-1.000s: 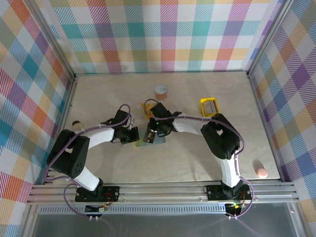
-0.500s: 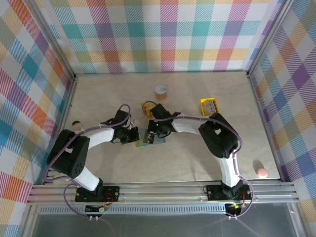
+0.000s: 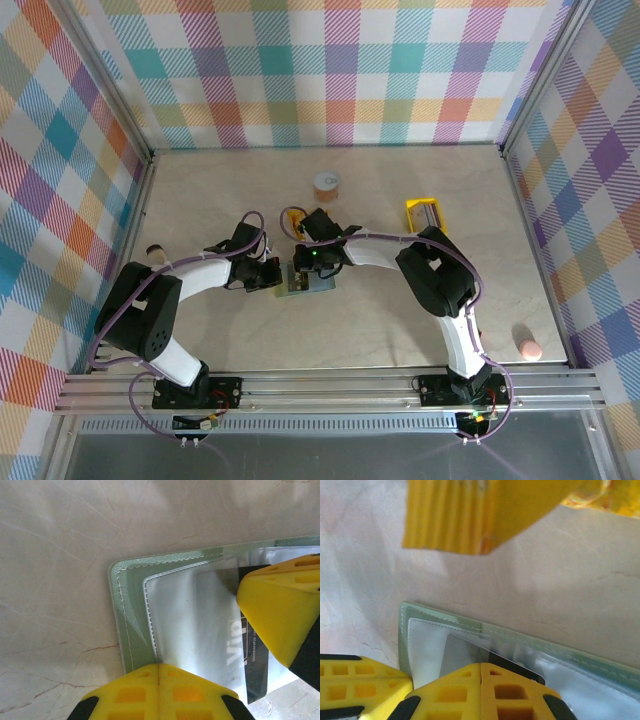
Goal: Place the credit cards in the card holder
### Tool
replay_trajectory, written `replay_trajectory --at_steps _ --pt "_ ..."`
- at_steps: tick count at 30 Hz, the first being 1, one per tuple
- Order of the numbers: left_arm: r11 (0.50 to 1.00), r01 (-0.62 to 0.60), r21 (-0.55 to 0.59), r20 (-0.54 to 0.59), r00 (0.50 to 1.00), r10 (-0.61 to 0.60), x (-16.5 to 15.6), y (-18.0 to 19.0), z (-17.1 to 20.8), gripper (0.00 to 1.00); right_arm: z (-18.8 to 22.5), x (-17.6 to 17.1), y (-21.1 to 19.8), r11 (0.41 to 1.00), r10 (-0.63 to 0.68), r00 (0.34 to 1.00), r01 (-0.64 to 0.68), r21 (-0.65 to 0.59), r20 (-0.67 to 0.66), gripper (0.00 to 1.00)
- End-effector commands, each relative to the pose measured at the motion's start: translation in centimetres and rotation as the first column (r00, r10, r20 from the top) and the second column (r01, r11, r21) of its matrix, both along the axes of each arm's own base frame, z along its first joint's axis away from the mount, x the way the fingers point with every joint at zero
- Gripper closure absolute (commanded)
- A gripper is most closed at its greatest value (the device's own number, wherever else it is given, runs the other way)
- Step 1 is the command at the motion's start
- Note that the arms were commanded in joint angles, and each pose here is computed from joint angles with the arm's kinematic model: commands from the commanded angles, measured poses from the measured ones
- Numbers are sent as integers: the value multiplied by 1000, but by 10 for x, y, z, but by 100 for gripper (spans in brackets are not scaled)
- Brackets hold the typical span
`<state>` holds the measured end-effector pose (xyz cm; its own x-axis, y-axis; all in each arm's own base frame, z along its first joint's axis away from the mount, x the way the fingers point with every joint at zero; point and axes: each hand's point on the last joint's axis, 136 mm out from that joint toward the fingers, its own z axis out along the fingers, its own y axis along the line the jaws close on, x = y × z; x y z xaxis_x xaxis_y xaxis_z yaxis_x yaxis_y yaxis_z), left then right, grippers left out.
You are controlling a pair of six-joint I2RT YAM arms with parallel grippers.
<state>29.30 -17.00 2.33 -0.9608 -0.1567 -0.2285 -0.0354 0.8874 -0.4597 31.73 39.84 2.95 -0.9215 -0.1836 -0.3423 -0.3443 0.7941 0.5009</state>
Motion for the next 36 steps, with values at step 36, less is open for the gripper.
replay_trajectory --at_steps 36 --pt "991 -78 -113 6 997 79 -16 0 17 99 38 -31 -30 994 -32 990 17 -110 -139 62"
